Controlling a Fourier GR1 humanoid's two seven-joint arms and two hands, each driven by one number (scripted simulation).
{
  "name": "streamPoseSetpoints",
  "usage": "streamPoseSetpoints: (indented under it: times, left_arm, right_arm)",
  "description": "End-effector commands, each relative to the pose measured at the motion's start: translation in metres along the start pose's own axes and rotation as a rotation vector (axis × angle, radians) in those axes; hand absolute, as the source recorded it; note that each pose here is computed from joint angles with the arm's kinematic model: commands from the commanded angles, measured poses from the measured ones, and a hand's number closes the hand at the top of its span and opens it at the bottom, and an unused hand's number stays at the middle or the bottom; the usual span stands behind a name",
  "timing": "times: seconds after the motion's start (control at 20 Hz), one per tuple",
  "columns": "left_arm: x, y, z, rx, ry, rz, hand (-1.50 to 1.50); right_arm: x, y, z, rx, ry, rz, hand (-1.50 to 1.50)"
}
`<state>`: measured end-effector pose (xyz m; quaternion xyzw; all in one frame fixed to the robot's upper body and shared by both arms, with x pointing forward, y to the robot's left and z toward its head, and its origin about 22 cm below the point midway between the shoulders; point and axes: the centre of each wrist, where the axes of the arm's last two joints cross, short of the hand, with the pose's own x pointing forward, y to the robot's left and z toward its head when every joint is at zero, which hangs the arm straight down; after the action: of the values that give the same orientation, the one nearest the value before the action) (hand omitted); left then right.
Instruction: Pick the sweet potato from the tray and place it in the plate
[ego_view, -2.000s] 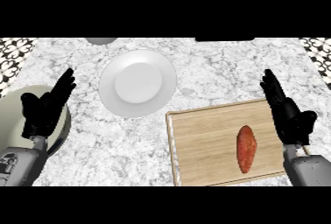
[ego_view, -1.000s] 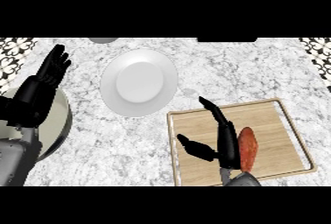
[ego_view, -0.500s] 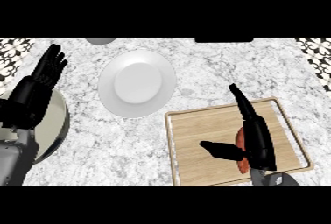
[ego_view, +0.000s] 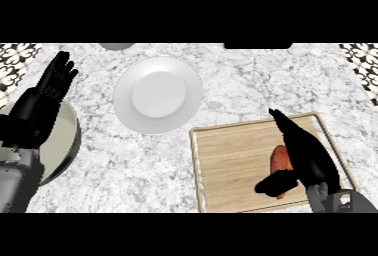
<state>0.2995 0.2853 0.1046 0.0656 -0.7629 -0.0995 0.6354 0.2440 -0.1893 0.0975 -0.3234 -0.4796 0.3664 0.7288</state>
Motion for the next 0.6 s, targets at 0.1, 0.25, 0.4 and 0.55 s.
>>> streamPoseSetpoints:
  times: [0.1,0.25,0.4,0.55]
  left_arm:
    - [-0.007,0.013,0.001,0.001,0.001,-0.013,0.00]
    - [-0.002,-0.013,0.005,-0.006,-0.006,-0.003,0.00]
    - [0.006,-0.005,0.007,-0.010,-0.005,-0.003,0.00]
    - [-0.003,-0.004,-0.005,0.005,-0.001,0.001,0.00]
  right_arm:
    - [0.026,-0.020,0.027,0.171,0.130,0.134,-1.50]
    - [0.017,-0.018,0.008,0.191,0.194,0.145,-1.50]
    - [0.009,-0.024,0.005,0.149,0.206,0.168,-1.50]
    - [0.009,-0.009,-0.007,0.137,0.264,0.223,-1.50]
